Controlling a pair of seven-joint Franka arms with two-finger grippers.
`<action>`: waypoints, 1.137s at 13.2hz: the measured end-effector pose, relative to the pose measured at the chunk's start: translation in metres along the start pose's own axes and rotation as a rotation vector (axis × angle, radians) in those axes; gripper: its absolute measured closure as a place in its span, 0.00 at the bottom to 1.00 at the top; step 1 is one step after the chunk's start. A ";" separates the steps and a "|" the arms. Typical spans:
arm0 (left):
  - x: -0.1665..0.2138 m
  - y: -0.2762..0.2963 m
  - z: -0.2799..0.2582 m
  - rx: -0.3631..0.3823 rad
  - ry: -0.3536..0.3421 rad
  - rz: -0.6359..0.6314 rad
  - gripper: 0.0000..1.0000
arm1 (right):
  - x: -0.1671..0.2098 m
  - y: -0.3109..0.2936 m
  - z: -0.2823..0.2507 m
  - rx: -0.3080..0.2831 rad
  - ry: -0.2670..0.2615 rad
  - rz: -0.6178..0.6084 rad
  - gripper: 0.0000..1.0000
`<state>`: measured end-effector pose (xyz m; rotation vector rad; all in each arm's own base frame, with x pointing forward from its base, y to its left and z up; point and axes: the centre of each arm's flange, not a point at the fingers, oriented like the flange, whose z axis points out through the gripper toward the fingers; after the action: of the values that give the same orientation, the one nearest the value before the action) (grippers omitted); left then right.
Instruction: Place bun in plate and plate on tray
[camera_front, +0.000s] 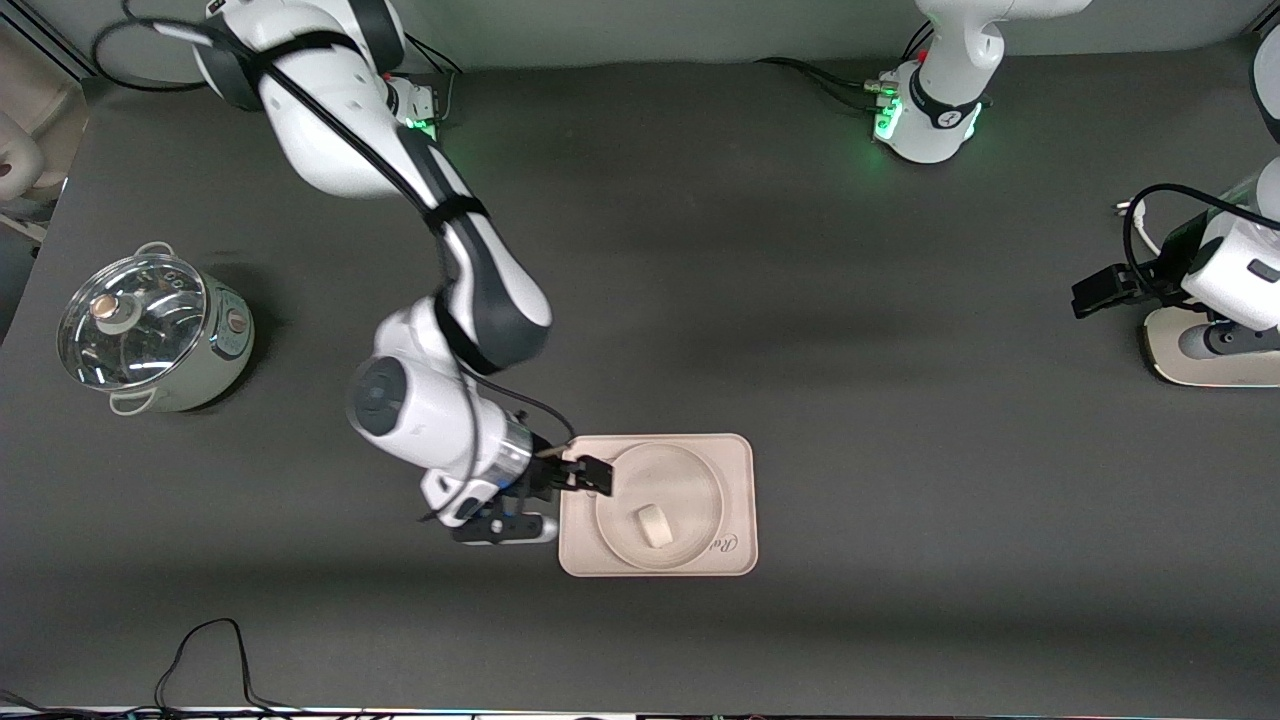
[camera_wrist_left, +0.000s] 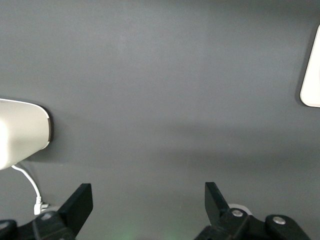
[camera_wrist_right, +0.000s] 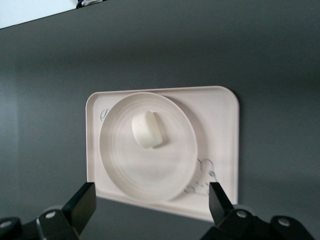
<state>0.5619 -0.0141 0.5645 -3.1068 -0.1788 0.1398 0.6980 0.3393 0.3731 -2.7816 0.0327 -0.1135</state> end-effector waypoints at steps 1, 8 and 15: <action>0.000 0.000 0.001 0.000 -0.002 0.003 0.00 | -0.002 0.007 -0.038 -0.035 -0.035 -0.011 0.00; 0.006 -0.012 0.007 -0.030 -0.012 0.025 0.00 | -0.052 0.036 -0.248 -0.203 -0.097 -0.050 0.00; 0.010 -0.018 0.016 -0.037 0.037 -0.005 0.00 | -0.097 0.150 -0.316 -0.265 -0.133 -0.027 0.00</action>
<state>0.5682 0.0049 0.5486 -3.1425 -0.1896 0.0793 0.5738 0.0920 0.6082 -3.0484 -0.0253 0.0750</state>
